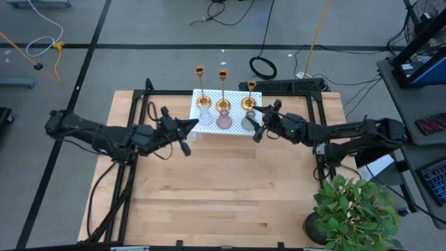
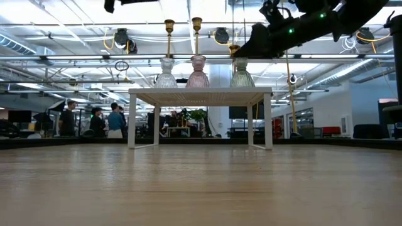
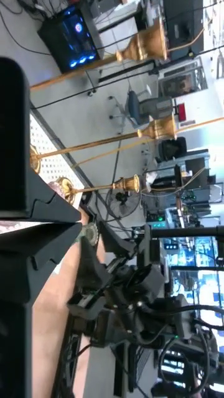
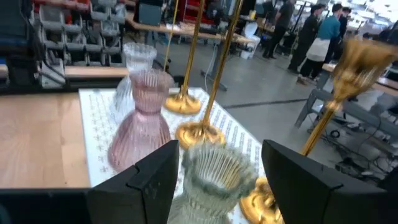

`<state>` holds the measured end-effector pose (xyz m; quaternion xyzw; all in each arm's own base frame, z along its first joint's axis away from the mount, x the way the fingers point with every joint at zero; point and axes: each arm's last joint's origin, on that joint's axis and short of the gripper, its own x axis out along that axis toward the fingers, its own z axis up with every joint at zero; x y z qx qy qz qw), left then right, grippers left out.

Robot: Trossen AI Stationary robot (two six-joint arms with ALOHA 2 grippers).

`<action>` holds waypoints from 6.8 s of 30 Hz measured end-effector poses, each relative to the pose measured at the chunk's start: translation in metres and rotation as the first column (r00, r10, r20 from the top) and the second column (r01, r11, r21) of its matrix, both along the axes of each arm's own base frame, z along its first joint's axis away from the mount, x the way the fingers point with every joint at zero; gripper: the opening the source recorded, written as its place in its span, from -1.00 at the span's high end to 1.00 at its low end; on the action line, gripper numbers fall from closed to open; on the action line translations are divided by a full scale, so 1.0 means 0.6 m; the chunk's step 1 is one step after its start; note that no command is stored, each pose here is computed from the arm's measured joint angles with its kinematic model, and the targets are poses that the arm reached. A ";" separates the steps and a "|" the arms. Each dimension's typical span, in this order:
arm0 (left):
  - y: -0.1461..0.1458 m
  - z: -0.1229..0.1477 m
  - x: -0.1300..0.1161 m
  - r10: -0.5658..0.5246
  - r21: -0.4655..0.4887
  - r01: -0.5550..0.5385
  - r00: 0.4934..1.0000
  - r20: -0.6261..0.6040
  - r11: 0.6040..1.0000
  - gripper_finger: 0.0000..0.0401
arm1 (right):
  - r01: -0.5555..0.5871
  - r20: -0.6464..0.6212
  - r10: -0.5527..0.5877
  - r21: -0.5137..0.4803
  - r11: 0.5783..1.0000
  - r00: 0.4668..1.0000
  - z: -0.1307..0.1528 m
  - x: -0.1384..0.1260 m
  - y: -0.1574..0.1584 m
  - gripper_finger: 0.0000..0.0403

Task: Pick & Place candle stick holders
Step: Adjust the green vase on the shelf, then return to Home Position

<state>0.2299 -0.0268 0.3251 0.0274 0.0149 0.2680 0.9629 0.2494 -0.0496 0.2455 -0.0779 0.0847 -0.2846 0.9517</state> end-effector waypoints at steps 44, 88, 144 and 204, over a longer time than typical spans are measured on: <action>0.024 -0.161 -0.178 -0.205 -0.057 0.214 0.970 0.128 0.975 0.96 | -0.549 0.212 0.534 0.019 0.835 0.819 -0.086 -0.214 0.081 1.00; 0.028 -0.268 -0.206 -0.270 -0.002 0.270 0.962 -0.044 0.963 0.97 | -0.570 0.213 0.545 0.081 0.817 0.811 -0.105 -0.222 0.082 1.00; 0.024 -0.270 -0.210 -0.361 0.112 0.376 0.923 -0.136 0.920 0.79 | -0.575 0.273 0.539 0.069 0.815 0.797 -0.110 -0.226 0.082 1.00; 0.024 -0.270 -0.210 -0.360 0.112 0.375 0.924 -0.130 0.920 0.79 | -0.668 0.267 0.623 0.130 0.733 0.735 -0.124 -0.253 0.087 1.00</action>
